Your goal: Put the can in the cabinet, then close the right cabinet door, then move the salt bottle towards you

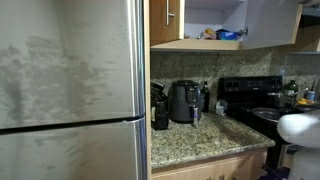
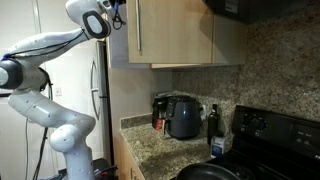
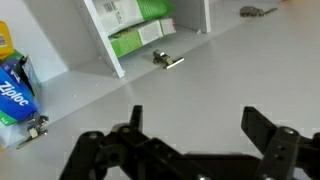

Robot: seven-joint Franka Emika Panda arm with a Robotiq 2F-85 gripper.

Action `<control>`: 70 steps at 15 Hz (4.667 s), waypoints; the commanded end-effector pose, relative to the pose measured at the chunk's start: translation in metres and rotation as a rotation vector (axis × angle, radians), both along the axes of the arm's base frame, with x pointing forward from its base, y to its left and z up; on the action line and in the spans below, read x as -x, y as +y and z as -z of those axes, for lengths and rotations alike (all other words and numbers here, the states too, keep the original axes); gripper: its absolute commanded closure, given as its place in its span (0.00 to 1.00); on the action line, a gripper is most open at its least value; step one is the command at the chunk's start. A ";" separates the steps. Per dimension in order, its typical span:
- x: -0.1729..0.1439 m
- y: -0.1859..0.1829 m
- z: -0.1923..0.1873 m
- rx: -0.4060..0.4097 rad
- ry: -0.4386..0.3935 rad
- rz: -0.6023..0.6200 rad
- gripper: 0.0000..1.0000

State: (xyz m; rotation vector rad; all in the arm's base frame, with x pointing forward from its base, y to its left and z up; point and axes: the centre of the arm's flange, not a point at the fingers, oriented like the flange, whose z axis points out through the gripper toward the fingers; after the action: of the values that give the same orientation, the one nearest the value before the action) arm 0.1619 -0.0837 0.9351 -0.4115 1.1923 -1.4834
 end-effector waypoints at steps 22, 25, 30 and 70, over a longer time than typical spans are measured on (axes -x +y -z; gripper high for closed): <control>0.011 0.032 0.004 -0.422 -0.197 -0.188 0.00; 0.015 0.036 0.009 -0.471 -0.105 -0.346 0.00; 0.016 0.041 0.013 -0.469 0.021 -0.617 0.00; 0.022 -0.009 -0.007 -0.670 -0.891 0.146 0.00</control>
State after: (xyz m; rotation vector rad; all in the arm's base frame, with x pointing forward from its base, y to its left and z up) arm 0.1285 -0.1169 0.9252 0.5973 0.9546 -1.0382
